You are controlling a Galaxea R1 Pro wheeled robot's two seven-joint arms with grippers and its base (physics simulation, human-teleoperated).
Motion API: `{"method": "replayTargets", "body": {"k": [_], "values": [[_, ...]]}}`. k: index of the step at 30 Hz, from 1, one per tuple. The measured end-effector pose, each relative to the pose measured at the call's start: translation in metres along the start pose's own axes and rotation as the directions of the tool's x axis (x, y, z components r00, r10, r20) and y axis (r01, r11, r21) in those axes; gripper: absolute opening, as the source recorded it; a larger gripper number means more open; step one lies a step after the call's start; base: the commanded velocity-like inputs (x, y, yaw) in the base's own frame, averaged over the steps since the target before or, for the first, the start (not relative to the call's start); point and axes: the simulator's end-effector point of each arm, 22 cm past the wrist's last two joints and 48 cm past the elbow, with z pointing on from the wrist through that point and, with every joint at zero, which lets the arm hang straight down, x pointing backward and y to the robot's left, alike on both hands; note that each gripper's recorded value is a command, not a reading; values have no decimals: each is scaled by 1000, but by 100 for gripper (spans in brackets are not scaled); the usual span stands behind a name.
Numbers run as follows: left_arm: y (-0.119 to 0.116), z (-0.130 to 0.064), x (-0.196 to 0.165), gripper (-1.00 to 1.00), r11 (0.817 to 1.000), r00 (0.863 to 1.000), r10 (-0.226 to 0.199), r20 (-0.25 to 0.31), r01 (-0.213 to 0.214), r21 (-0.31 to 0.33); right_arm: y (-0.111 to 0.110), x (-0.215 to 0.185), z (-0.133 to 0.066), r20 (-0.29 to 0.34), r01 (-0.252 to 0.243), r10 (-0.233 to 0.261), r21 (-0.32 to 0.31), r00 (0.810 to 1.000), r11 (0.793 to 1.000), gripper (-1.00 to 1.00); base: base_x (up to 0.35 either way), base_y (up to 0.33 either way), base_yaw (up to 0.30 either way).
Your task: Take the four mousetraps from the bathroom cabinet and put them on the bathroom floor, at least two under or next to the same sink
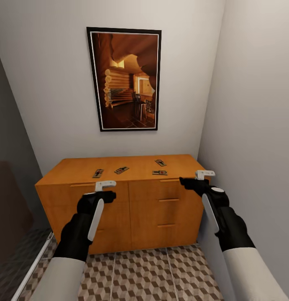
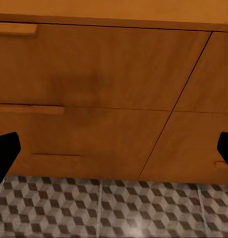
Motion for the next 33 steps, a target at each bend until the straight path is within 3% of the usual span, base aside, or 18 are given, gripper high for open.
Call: {"method": "replayTargets", "body": {"k": [11,33], "values": [[-20,2,5,100,995,998,-49,-48,52,81,-1,-2,4,-20,3,-3,1,1000,1000,100,0,0,0],[-24,-6,-5,100,995,995,-50,-87,57,87,3,-27,-2,-24,10,-10,-1,1000,1000,100,0,0,0]]}}
